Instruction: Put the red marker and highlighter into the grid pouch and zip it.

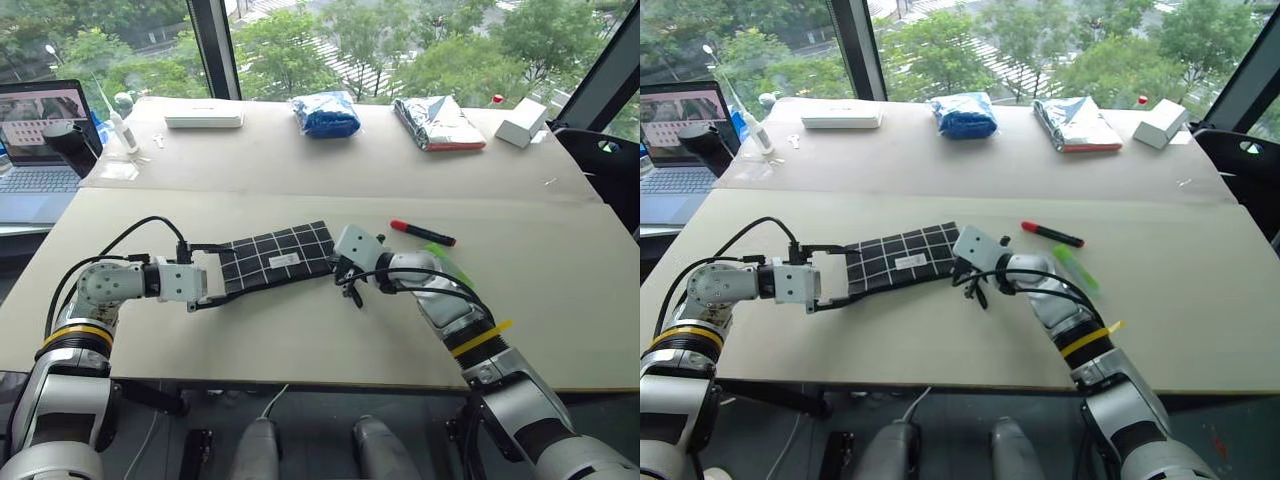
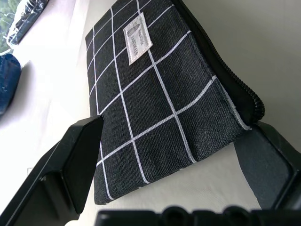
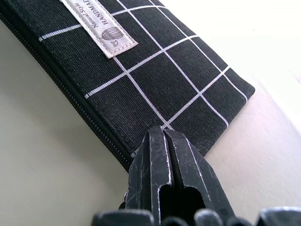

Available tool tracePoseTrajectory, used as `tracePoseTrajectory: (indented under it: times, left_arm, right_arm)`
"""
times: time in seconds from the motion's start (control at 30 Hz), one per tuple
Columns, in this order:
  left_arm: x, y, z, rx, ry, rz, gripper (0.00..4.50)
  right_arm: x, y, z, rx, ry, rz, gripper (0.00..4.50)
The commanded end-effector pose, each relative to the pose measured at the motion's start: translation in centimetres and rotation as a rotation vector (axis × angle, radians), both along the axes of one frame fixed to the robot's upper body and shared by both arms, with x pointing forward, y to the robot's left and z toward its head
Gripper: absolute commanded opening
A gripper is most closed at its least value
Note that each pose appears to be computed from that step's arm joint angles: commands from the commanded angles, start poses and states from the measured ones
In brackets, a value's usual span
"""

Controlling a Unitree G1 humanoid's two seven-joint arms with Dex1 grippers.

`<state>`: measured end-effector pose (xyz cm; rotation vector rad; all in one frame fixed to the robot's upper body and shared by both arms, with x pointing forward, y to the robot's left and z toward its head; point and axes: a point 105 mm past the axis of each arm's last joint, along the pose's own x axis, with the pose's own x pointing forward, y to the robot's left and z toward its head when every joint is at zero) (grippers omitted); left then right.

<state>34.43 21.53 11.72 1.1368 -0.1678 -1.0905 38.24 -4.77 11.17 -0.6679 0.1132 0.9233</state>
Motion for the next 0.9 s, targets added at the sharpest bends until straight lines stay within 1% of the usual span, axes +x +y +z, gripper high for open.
tracePoseTrajectory:
  times: [0.03,0.17,0.33,0.43,0.47,0.67,0.7,0.77,0.87,0.9]
  left_arm:
    - [0.2,-0.9,-0.7,0.022,-0.009,-0.020,4.50]
    - [0.1,-1.9,-1.6,0.043,0.004,-0.057,4.50]
    - [-0.1,-2.6,-2.1,0.040,0.017,-0.082,4.50]
    - [-0.1,-3.1,-2.1,0.029,0.017,-0.104,3.76]
    - [-0.2,-3.3,-2.1,0.027,0.018,-0.111,3.41]
    - [-0.4,-3.7,-2.0,0.018,0.031,-0.140,1.04]
    - [-0.4,-3.7,-2.0,0.017,0.035,-0.143,0.76]
    - [-0.4,-3.8,-2.1,0.016,0.041,-0.148,0.02]
    - [-0.5,-4.1,-2.2,0.007,0.064,-0.156,0.02]
    - [-0.4,-4.0,-2.3,0.003,0.081,-0.147,0.01]
  right_arm:
    - [0.2,-0.4,-0.1,0.001,0.004,-0.013,0.05]
    - [0.0,-0.3,-0.2,0.005,0.009,-0.010,0.05]
    - [0.0,-0.3,-0.2,0.009,0.010,-0.012,0.05]
    - [0.0,-0.4,-0.3,0.009,0.011,-0.016,0.00]
    - [0.0,-0.5,-0.3,0.009,0.011,-0.017,0.00]
    - [0.1,-0.8,-0.3,0.009,0.010,-0.028,0.00]
    - [0.1,-0.8,-0.3,0.009,0.011,-0.028,0.00]
    - [0.1,-0.8,-0.3,0.008,0.011,-0.026,0.00]
    - [0.2,-0.9,-0.2,0.017,0.014,-0.031,0.00]
    - [0.4,-1.0,0.0,0.057,0.033,-0.056,0.30]
